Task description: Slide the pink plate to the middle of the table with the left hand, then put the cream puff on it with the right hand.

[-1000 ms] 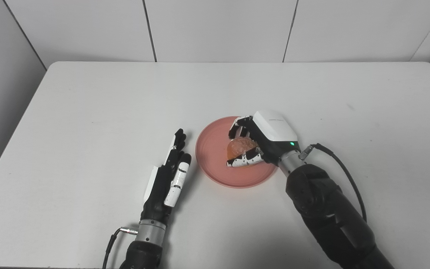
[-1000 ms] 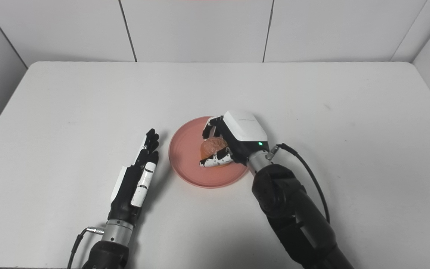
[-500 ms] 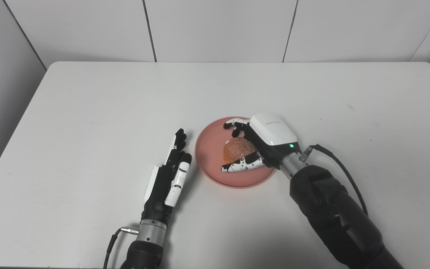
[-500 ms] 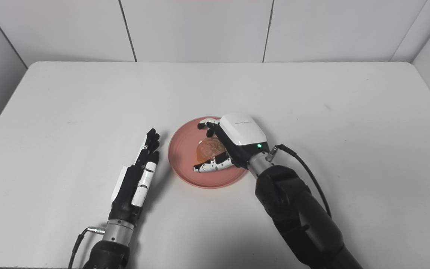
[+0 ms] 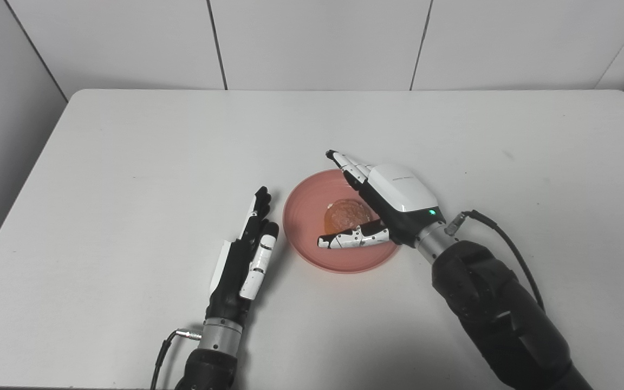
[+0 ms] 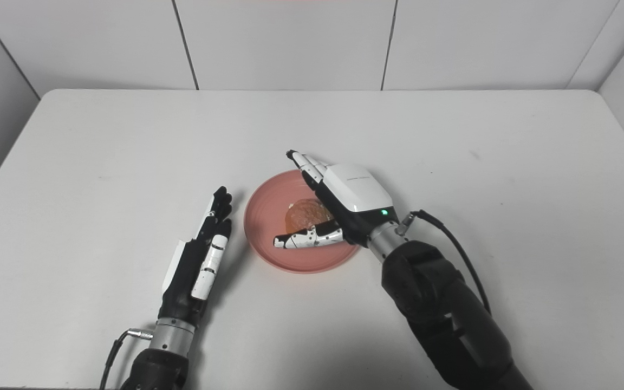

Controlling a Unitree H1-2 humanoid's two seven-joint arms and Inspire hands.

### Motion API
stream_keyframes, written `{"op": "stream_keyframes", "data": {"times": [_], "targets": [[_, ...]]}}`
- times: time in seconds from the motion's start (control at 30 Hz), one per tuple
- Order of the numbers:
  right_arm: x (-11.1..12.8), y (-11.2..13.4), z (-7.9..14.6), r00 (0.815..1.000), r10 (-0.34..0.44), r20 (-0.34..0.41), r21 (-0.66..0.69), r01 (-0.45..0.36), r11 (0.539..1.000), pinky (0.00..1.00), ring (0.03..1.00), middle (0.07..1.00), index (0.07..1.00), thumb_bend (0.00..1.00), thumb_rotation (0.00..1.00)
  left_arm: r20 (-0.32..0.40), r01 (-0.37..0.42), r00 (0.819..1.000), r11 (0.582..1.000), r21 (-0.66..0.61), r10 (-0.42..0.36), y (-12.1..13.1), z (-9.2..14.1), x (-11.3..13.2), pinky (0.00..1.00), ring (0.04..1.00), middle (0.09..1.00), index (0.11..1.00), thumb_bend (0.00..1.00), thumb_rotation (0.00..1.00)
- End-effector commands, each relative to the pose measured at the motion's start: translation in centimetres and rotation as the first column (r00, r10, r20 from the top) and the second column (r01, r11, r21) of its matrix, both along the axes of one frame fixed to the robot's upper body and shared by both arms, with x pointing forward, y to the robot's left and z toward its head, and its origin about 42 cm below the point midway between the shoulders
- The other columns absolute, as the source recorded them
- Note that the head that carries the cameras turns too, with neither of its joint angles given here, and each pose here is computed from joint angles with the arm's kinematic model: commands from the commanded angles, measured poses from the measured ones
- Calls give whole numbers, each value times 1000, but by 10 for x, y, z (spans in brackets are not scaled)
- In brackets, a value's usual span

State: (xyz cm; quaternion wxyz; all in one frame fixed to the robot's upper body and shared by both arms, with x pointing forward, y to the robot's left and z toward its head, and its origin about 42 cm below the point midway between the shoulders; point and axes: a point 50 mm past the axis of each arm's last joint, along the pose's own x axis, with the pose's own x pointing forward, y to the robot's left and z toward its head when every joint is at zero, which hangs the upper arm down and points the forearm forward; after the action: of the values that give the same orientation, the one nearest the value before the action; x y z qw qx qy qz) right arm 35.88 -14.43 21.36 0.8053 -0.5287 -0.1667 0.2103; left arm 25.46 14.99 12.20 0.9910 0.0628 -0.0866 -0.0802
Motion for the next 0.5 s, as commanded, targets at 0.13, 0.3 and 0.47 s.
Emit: {"op": "stream_keyframes", "data": {"times": [0.13,0.3,0.47], "targets": [[-12,-13,21,993,15,116,182,-37,983,737,878,953,983,954,744,-42,2,999,1000,-22,-3,-5,-11,-6,968,989,995,988,424,1000],[-26,-33,16,992,-28,122,347,-16,938,799,912,961,976,914,852,-40,1,999,1000,-18,-2,-4,-11,-6,965,990,997,991,423,1000],[-53,-54,3,995,-89,45,497,55,866,855,938,978,981,812,993,-40,-3,999,1000,-28,2,0,-11,-7,972,992,998,990,424,1000]]}}
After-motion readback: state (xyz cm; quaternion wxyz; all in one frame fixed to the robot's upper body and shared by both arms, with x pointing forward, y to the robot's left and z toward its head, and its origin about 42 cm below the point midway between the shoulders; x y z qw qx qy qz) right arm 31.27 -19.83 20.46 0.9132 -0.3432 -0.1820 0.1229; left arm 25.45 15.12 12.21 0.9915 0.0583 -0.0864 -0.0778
